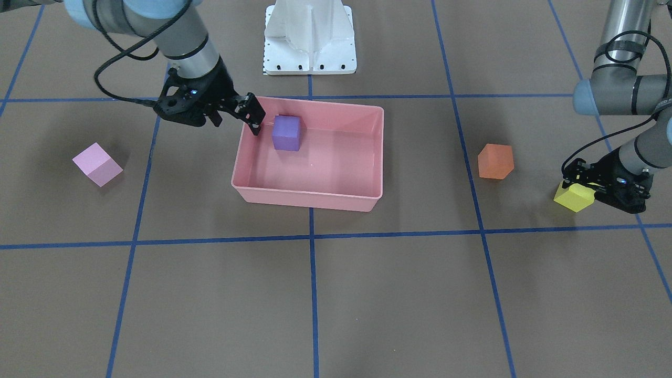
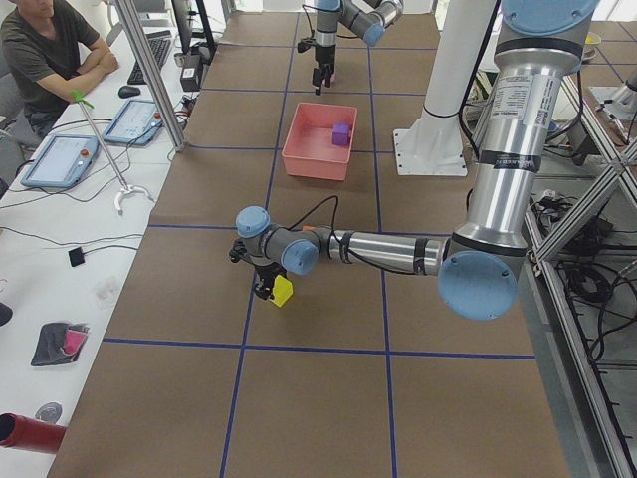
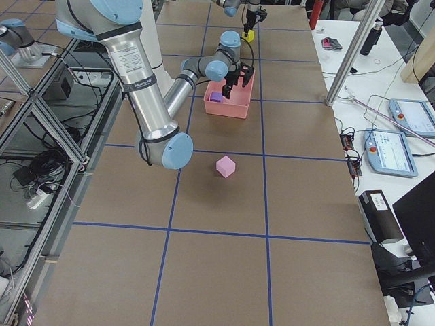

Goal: Place blocks into pink bin with both arms
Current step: 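Open and withdraw the right gripper while the left gripper grasps the yellow cube, then carry the yellow cube into the bin while the right gripper grasps the light pink cube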

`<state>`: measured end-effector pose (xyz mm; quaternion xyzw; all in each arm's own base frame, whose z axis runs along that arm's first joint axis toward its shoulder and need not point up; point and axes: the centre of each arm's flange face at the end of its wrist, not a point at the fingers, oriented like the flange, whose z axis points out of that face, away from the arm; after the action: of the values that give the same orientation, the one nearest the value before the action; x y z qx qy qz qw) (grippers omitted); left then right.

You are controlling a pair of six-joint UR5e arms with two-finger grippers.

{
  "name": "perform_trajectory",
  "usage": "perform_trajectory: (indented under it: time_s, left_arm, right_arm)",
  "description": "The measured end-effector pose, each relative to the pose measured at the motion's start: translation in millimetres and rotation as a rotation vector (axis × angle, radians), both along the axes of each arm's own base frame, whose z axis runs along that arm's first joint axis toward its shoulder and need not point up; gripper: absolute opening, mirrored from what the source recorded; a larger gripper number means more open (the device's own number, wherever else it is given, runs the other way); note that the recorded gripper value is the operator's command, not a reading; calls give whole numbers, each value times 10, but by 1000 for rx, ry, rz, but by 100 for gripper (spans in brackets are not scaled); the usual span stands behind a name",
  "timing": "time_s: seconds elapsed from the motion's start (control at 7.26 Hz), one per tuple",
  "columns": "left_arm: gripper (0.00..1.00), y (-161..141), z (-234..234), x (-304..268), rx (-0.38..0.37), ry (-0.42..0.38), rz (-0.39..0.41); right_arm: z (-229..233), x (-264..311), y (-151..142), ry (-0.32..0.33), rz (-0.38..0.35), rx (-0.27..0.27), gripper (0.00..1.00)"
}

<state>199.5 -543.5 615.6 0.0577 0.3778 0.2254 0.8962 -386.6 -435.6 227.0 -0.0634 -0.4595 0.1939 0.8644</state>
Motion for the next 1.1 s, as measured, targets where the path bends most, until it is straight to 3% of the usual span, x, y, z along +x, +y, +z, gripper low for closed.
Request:
perform_trajectory:
  time_s: [0.14,0.41,0.83,1.1]
  left_arm:
    - [0,1,-8,6,-6,0,-6]
    - [0,10,-338,15,-38,19,-45]
    - [0,31,-1869,27,-156,46,-167]
    - [0,46,-3065,476,-240,80,-243]
  right_arm:
    - [166,311,-191,4,-2,-4,98]
    - [710,753,-361,64,-40,41,97]
    - [1629,1417,-385,183,-138,141,98]
    - [2168,1678,-248,224,-232,228,99]
